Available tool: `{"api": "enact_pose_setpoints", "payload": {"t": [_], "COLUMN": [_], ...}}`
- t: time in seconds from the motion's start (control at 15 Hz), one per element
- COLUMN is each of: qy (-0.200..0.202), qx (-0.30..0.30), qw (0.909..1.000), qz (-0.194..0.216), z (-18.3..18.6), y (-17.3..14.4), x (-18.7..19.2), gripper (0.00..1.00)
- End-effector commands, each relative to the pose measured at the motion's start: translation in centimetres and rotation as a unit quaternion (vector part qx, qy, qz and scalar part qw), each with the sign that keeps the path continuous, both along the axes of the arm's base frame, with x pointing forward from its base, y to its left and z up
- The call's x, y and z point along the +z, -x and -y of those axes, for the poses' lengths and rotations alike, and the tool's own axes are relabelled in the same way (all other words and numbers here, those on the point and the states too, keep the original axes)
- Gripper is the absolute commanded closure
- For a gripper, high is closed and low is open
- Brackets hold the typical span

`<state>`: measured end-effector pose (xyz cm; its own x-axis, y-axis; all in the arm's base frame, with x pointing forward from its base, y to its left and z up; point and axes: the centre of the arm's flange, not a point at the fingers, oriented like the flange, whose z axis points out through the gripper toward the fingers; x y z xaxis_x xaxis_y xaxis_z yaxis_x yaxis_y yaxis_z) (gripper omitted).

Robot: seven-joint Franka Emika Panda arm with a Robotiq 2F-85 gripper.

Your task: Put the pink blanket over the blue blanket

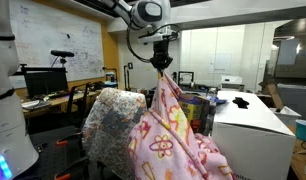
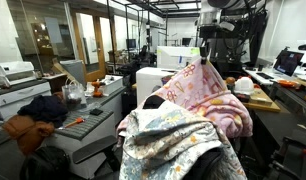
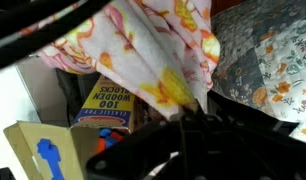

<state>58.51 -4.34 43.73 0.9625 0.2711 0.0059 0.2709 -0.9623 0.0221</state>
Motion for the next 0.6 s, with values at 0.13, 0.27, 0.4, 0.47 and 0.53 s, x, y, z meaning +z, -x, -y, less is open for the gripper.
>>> {"api": "enact_pose_setpoints", "payload": {"t": [0.13,0.27,0.4,0.47,0.53], "qy": [-0.022,-0.033,-0.04,-0.042,-0.045], "qx": [-0.037,-0.049,-0.059,-0.066,-0.073], "qw": [0.9991,0.9983,0.9974,0.9968,0.9961], "qz": [0.004,0.007,0.012,0.016,0.021], "z": [-2.3,-2.7,-3.0,-3.1,-3.3], "y": [-0.8,-1.2,-1.5,-1.7,-1.8], "x": [5.8,7.2,8.4,9.1,9.8], "gripper": [0.99,0.99,0.99,0.99,0.99]}}
